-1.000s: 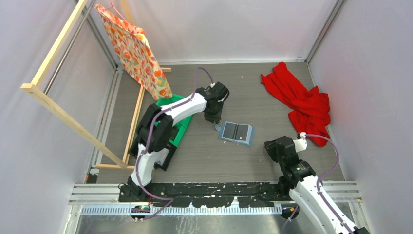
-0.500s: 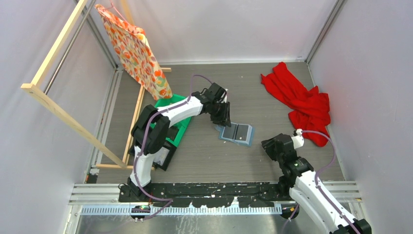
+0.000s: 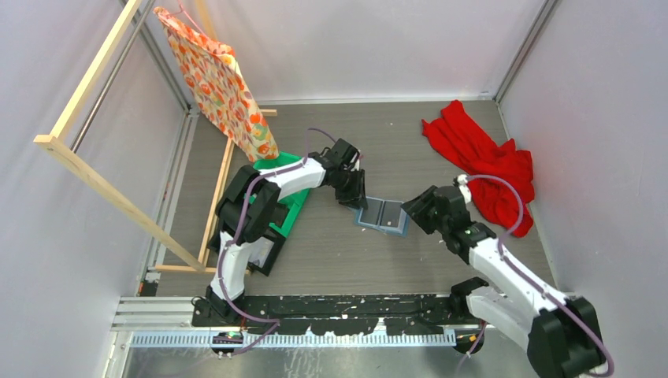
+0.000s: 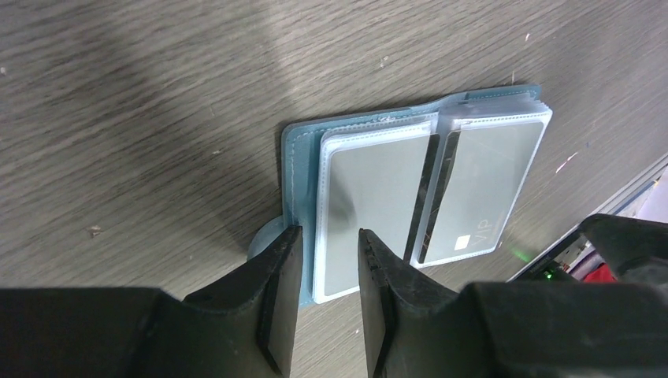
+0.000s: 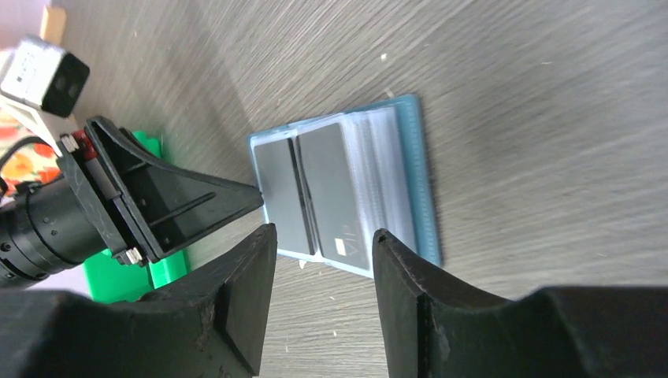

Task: Take the credit cards out of the card holder
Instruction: Move the card holder to the center of the board, then remove the credit card from the card holder.

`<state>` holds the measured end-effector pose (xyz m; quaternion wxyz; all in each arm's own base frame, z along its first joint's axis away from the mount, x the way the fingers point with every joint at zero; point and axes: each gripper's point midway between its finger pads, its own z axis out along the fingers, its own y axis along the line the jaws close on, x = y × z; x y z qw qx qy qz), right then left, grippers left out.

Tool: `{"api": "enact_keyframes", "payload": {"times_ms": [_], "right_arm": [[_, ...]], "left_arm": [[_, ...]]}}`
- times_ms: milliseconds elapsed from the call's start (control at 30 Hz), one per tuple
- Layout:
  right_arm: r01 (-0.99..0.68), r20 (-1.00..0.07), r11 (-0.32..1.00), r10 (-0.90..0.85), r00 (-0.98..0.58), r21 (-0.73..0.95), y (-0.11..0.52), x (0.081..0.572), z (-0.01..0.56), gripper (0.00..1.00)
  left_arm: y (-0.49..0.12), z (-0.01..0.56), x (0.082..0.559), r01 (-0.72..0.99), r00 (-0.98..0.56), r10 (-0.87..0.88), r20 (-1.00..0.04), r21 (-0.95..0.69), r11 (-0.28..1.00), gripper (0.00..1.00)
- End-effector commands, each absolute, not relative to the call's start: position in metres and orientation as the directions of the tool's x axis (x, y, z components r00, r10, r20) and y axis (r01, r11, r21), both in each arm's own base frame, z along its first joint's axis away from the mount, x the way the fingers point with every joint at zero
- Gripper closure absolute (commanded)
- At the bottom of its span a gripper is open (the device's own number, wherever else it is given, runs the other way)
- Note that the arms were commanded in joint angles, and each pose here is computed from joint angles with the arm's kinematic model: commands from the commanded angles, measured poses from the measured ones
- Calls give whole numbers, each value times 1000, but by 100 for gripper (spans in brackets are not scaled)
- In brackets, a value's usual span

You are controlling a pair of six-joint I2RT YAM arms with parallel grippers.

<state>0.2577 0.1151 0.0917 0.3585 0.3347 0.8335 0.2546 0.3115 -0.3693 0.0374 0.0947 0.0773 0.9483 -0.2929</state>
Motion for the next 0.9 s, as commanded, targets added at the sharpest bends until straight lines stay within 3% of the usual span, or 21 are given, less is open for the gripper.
{"api": "enact_keyframes", "payload": {"times_ms": [0,467,867], "right_arm": [[237,-442,655,691,-572,717,152,284,121,46],[267,-386,641,689,-613,720,175,300,97,45],[338,-408,666,704,-581,665,158,296,77,45]], "left_arm": [[-378,44,315,217,-966,85,-244,-585,782,67],[-393,46,310,200,-977,89,-195,-683,702,70],[-409,41,300,156,-988,98,-122,-771,617,82]]}}
